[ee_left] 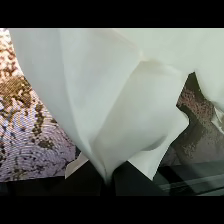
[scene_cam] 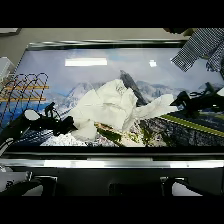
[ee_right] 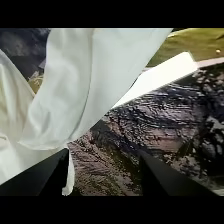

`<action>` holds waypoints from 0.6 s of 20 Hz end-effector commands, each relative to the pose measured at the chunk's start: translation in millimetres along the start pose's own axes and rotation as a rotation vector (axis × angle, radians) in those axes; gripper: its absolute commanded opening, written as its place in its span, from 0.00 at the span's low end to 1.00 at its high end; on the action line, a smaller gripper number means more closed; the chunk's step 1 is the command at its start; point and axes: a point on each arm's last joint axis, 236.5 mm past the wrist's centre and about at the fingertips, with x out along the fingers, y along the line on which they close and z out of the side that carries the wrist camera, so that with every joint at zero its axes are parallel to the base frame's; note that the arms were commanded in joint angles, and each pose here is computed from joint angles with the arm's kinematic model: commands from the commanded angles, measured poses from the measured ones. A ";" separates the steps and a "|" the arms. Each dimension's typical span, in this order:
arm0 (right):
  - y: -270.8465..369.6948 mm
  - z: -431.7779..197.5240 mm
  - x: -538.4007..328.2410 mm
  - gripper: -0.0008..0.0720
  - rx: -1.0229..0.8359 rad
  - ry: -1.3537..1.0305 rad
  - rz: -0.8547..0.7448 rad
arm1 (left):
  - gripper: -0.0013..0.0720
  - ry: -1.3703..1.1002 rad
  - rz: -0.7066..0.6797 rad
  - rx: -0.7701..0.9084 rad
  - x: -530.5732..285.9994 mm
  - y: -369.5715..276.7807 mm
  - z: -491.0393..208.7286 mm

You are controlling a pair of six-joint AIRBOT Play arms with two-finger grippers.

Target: Fold the clothes and pants, and hang the long-sleeved shirts on hangers.

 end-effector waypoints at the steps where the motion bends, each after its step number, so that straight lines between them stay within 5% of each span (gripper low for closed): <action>1: -4.0 -11.2 62.0 0.68 -0.048 0.126 0.027 | 0.04 0.001 0.000 0.001 -1.0 0.0 -0.2; 12: 5.2 -21.1 122.2 0.65 -0.102 0.139 0.002 | 0.04 -0.003 0.000 0.001 -1.0 0.0 0.8</action>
